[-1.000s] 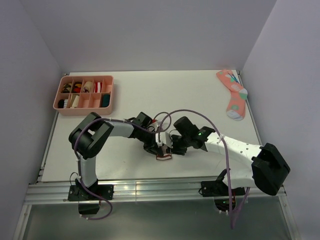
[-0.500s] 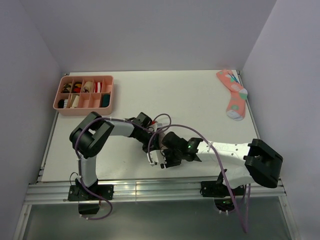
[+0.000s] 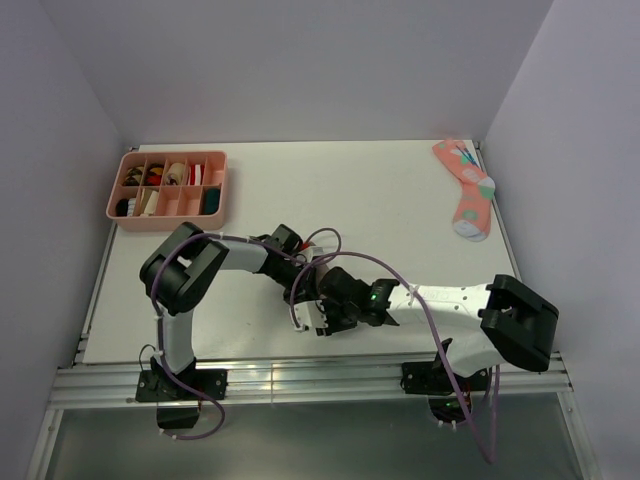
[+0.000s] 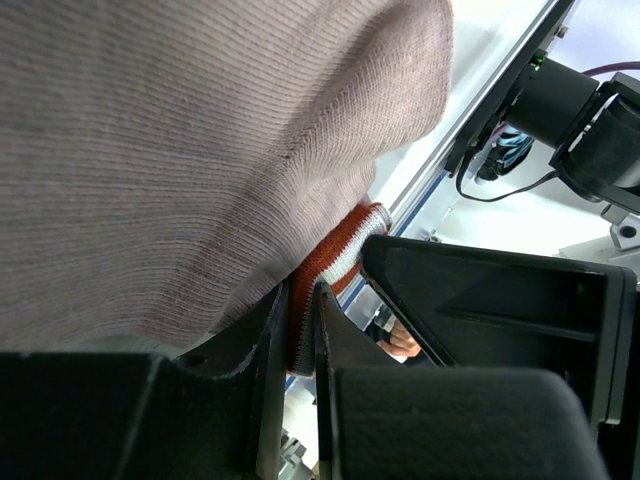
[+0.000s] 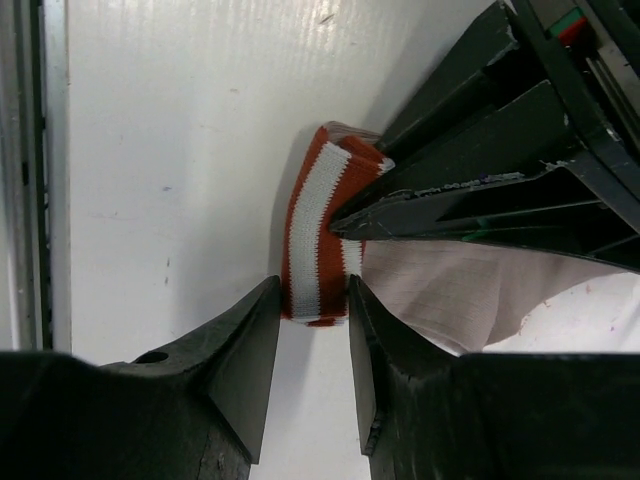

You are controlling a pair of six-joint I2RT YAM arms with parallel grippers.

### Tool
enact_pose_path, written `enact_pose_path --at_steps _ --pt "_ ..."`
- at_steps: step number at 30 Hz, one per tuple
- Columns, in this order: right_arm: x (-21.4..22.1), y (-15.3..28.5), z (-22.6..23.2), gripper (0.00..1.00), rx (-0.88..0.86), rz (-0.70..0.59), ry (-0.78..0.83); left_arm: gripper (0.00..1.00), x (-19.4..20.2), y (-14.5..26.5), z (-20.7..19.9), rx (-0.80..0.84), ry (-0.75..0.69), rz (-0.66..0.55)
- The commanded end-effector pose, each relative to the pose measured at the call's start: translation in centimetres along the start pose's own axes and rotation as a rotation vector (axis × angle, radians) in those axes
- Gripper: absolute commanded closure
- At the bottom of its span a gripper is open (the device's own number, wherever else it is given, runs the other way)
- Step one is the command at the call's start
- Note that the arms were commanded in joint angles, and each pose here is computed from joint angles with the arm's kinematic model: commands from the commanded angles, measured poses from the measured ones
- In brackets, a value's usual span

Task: Roll the socks
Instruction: Roll the sock at the center of the board.

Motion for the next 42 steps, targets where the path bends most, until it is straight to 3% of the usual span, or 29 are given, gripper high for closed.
enact_pose_path --at_steps 1,23,28,34,42 --pt "-0.4 -0.2 -0.5 0.59 0.043 -0.012 0.017 1.0 0.2 -0.5 3.3 -0.124 0.018 0.0" --pt "0.6 -1.5 1.1 0.63 -0.042 0.045 -0.013 0.99 -0.2 -0.2 1.5 -0.033 0.05 -0.03" --pt "0.3 -1.4 0.8 0.75 -0.09 0.05 -0.057 0.95 -0.2 0.0 1.0 -0.013 0.06 -0.046" --pt "0.7 -0.5 0.2 0.8 -0.176 0.039 -0.133 0.85 -0.7 0.6 -0.1 0.029 0.074 -0.15" --pt "1.4 0.9 -0.6 0.81 -0.293 0.025 -0.219 0.81 -3.7 3.0 -2.9 0.116 0.003 -0.467"
Point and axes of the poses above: each gripper's point midway between its finger pads, its own y axis back along the fingers, its own z axis along the line the jaws close on, x = y × z, the point moved 2 cm from there along y, back along the fingers, and after that the axes turned 3 degrees about y, right-handed, at the moved point
